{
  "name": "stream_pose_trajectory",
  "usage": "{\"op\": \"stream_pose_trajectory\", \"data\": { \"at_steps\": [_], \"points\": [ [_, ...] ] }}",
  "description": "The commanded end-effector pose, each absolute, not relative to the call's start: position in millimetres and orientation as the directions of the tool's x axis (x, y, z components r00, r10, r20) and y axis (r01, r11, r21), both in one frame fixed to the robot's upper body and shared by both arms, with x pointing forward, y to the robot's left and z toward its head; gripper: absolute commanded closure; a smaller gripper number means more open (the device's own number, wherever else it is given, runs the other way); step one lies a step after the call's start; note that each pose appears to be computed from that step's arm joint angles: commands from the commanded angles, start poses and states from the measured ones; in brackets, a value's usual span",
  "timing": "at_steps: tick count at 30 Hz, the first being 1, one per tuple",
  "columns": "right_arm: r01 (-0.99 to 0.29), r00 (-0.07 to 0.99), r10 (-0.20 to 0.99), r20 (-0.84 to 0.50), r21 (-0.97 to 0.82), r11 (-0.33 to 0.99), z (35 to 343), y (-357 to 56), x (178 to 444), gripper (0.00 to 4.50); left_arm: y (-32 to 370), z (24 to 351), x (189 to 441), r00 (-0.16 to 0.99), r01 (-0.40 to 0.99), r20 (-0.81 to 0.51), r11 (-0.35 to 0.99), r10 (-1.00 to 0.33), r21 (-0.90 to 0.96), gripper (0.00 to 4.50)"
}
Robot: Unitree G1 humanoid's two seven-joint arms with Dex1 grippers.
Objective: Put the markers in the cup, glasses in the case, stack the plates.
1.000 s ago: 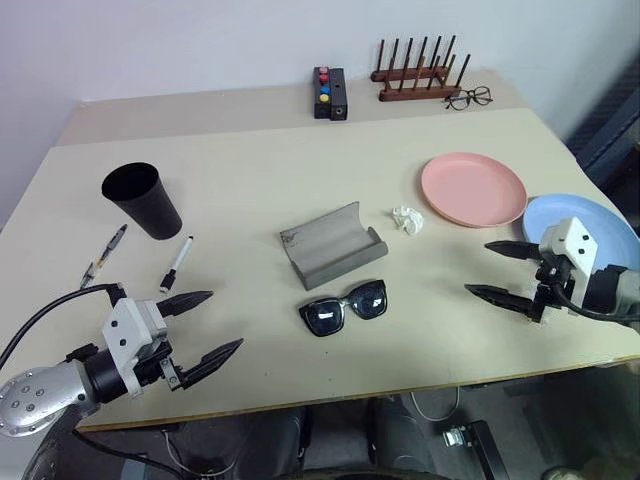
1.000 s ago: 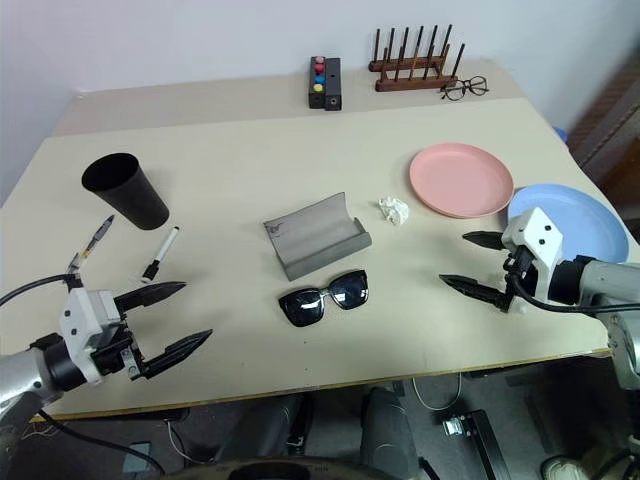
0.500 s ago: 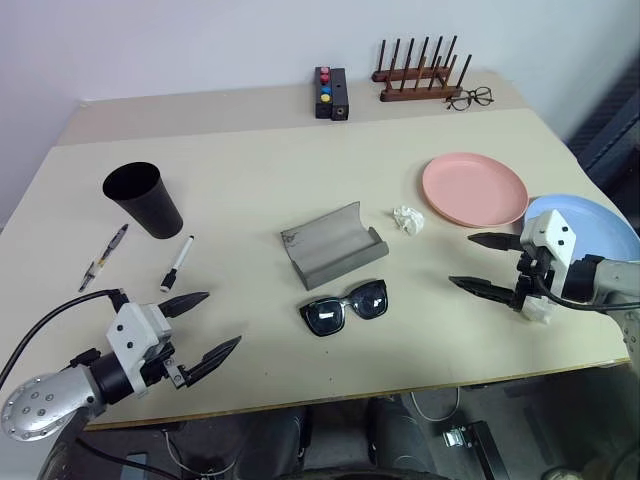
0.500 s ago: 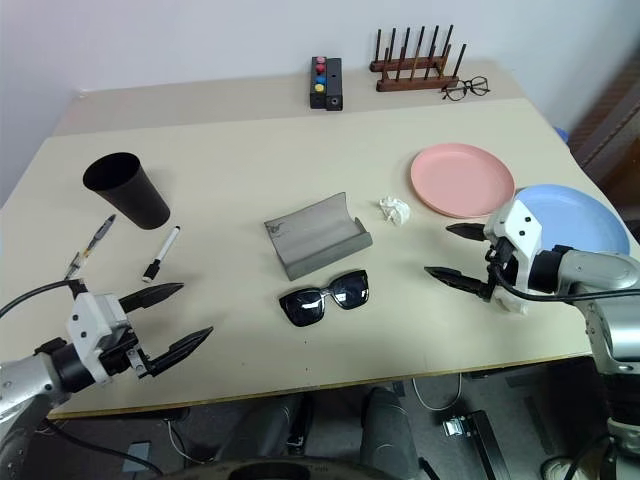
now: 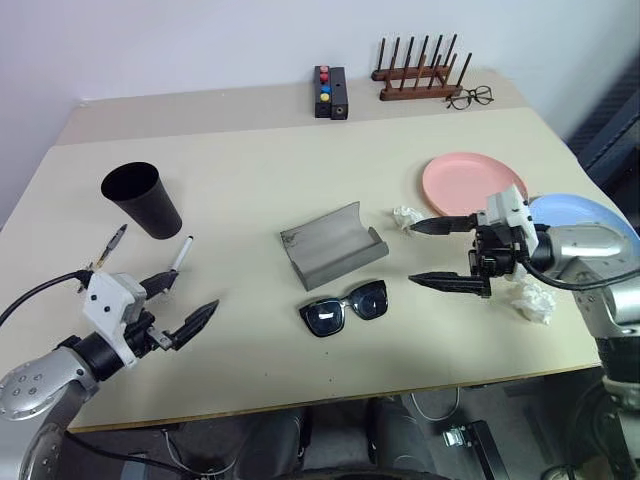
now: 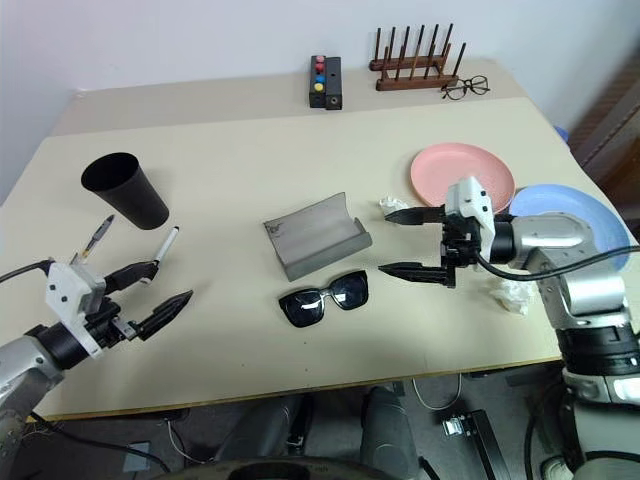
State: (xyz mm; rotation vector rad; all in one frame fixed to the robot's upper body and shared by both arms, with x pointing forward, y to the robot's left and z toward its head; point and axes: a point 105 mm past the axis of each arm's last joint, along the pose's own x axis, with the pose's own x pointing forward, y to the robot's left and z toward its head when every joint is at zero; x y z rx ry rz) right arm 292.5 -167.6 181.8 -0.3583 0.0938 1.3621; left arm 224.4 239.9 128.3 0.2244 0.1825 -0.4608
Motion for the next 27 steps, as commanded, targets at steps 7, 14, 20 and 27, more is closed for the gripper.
{"op": "stream_pose_trajectory", "data": {
  "at_steps": [7,14,20,27],
  "points": [
    [-0.962,0.111,0.956,-0.272,-0.27,0.035,185,-147,307,0.01,248,116,214,0.885,0.36,-0.385,0.908,-0.261,0.214,0.0],
    [-0.961,0.086,0.96,-0.265,-0.276,0.01,178,-137,309,0.01,256,129,227,0.912,0.247,-0.377,0.951,-0.163,0.187,0.0],
    [-0.958,0.078,0.964,-0.252,-0.287,0.003,182,-132,313,0.01,262,140,249,0.921,0.187,-0.372,0.969,-0.116,0.162,0.0],
    [-0.95,0.117,0.969,-0.22,-0.31,0.044,187,-131,321,0.01,263,138,258,0.9,0.178,-0.42,0.977,-0.115,0.115,0.0]
  ]
}}
